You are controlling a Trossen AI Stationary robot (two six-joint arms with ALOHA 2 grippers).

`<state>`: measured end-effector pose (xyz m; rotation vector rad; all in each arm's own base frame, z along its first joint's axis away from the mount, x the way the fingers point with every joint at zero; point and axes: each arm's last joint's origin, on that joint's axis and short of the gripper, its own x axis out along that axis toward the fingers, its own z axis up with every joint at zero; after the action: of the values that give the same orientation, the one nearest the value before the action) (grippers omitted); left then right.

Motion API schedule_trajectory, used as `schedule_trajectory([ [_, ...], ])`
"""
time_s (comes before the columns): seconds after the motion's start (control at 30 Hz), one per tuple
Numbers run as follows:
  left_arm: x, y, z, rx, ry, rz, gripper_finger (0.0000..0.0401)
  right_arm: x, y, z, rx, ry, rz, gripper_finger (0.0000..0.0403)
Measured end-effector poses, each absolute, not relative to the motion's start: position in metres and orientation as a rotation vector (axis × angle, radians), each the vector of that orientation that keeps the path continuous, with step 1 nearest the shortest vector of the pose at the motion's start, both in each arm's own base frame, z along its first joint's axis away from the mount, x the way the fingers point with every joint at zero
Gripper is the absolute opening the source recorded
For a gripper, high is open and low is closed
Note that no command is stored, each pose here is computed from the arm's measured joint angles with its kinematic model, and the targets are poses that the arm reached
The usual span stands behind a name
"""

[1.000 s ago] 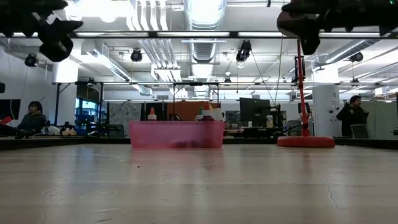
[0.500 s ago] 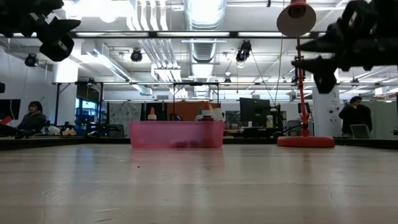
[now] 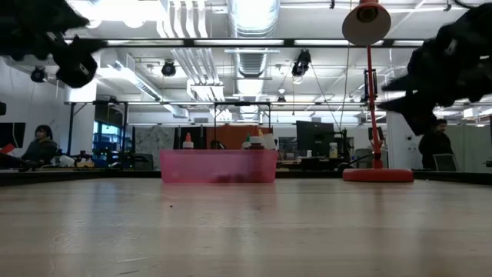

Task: Pick & Place food coloring
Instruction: Return to Home Position

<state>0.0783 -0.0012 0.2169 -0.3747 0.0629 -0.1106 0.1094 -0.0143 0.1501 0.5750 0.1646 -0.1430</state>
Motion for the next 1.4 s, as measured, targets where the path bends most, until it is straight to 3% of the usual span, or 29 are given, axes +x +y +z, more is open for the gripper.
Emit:
schedule_trajectory([
  [0.2,0.096,0.002,0.171,-0.368,-0.012,-0.089,0.0149,0.099,-0.009,0.168,0.557,-0.028,-0.056,0.0167],
  [0.57,0.096,0.013,0.169,-0.37,-0.051,0.076,0.0149,0.097,0.001,0.17,0.557,-0.028,0.055,0.0166],
  [1.4,0.096,0.012,0.169,-0.37,-0.045,0.054,0.0149,0.097,0.005,0.17,0.558,-0.017,0.095,0.0166],
])
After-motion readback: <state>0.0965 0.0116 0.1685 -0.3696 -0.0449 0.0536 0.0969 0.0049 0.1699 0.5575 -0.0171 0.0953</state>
